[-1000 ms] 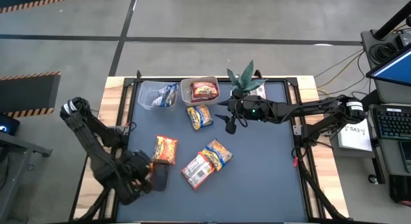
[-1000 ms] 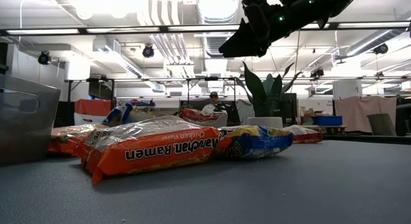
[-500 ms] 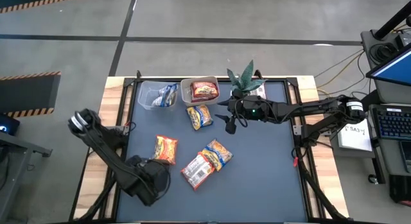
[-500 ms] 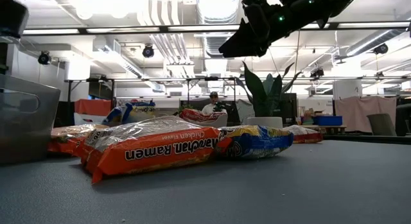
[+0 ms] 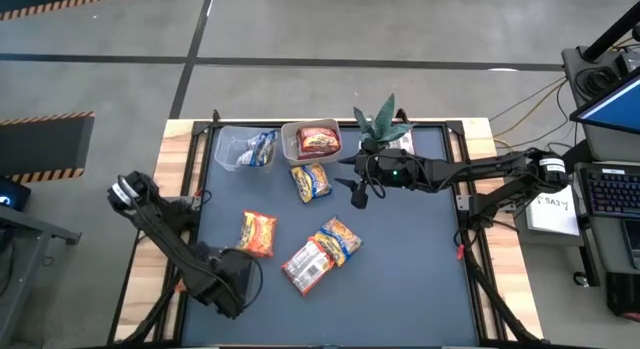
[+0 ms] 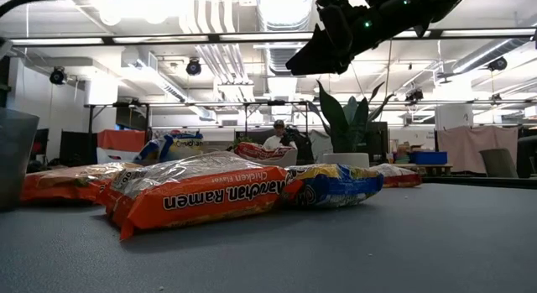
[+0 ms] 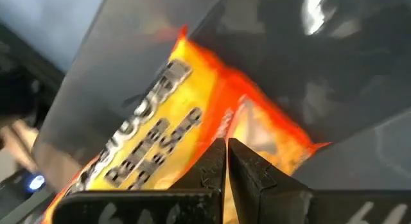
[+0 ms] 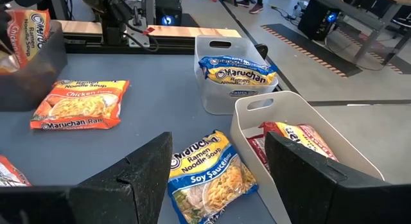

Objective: Sort Maruchan noodles
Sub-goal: Put the noodle pack into the transparent bin

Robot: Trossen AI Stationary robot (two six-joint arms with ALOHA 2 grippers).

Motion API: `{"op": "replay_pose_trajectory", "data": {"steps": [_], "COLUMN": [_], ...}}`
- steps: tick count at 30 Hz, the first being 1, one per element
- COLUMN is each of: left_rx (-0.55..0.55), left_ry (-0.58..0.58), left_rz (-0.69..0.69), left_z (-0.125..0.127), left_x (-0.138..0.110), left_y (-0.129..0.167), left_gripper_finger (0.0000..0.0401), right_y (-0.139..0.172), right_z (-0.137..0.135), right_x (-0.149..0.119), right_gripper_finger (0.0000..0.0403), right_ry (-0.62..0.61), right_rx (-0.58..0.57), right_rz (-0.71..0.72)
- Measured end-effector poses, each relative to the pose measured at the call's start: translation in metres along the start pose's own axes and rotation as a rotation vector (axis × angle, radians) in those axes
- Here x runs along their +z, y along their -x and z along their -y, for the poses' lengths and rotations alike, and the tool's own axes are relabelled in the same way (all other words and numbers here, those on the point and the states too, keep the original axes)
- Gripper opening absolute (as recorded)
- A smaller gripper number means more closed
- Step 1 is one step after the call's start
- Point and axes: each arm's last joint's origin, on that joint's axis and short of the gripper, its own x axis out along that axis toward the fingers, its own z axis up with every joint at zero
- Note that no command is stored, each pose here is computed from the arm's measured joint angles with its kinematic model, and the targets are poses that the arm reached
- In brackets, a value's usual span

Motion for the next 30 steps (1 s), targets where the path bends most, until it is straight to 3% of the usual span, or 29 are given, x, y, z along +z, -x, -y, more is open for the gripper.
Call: {"op": "replay_pose_trajectory", "data": {"steps": [5, 11, 17, 22, 30], "left_rx": [-0.06, -0.164, -0.214, -0.19, -0.209], "left_ry": [-0.033, -0.143, -0.181, -0.265, -0.342], "left_rz": [0.062, 0.301, 0.561, 0.761, 0.989], "left_z": [0.003, 0.001, -0.024, -0.05, -0.087], "left_x": [0.001, 0.014, 0.042, 0.066, 0.095], "left_y": [0.01, 0.047, 0.076, 0.084, 0.077], "left_gripper_finger": [0.0, 0.0, 0.0, 0.0, 0.0], "right_y": [0.0, 0.0, 0.0, 0.0, 0.0], "right_z": [0.0, 0.0, 0.0, 0.0, -0.006], "right_x": [0.0, 0.0, 0.0, 0.0, -0.003], "right_gripper_finger": [0.0238, 0.0238, 0.0237, 0.0237, 0.0227], "right_ry": [0.0, -0.011, -0.011, -0.024, -0.106], "right_rx": [0.0, 0.0, 0.0, 0.014, 0.168], "right_rz": [0.0, 0.0, 0.0, 0.001, 0.001]}}
